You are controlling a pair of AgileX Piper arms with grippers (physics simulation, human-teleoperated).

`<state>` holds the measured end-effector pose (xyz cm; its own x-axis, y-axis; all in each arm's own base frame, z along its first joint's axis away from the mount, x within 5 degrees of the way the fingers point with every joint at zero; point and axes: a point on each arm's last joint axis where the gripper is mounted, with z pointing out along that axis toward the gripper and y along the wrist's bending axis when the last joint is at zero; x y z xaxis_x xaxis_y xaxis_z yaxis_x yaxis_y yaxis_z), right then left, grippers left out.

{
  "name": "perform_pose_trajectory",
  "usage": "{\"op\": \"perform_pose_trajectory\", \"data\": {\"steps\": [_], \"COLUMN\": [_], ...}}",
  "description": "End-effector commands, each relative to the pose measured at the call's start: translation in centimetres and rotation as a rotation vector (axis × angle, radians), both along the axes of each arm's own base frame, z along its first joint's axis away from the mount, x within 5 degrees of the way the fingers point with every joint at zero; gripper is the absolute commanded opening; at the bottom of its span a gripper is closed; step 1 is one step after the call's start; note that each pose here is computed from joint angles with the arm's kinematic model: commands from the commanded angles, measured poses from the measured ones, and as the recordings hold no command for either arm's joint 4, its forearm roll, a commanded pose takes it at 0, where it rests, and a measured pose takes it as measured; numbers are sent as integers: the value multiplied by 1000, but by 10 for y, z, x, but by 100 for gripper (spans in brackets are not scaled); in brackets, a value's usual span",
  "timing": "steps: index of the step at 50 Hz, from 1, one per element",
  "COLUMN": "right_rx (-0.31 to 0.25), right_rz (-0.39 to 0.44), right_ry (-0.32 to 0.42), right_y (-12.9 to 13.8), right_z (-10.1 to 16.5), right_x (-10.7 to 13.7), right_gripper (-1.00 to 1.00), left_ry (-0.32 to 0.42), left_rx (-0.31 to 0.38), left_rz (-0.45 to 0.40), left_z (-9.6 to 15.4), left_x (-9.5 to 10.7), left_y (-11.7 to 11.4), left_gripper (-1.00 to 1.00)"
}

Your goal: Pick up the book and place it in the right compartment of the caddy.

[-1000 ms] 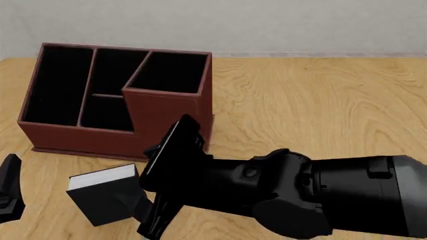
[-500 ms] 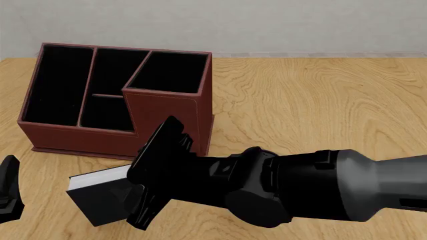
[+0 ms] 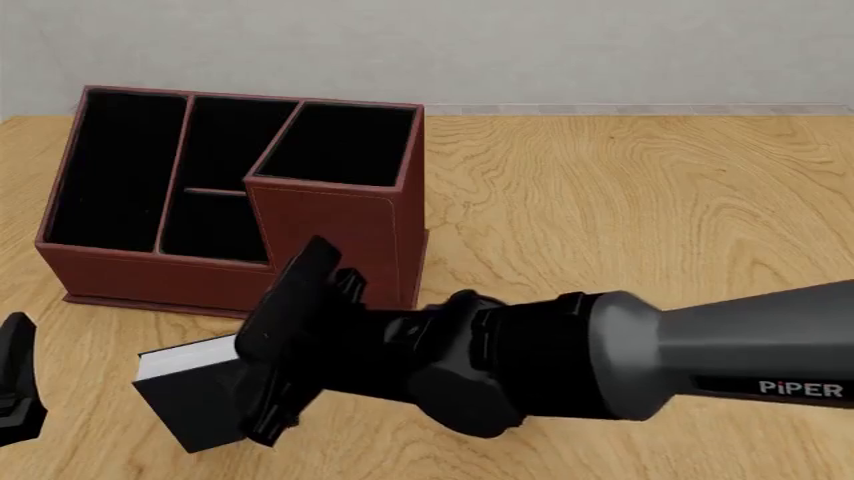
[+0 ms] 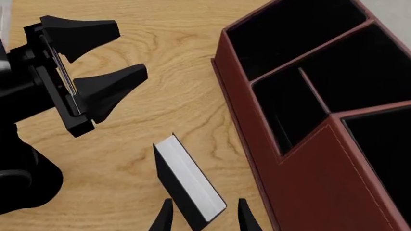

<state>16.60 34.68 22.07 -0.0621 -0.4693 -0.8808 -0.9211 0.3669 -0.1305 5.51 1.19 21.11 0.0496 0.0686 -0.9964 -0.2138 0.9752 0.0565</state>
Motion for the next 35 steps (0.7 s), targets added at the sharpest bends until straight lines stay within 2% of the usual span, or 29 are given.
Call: {"op": "perform_pose_trajectory", "data": {"steps": [1,22,35], "right_rx": [-11,5,-4], "right_rz": [-4,-4,1], "right_ry": [1,23,27], "right_y": [8,13,15], "right_z": [-5,-11,-17], "right_x": [6,3,1], "right_gripper": [100,100,100], "left_ry": [6,9,8], "left_rx": [-2,-3,-6], "left_rz": [10,16,20], "left_z": [-1,-1,-1], "left_x": [0,0,0], "left_y": [1,1,1], "left_gripper": [100,100,100]}}
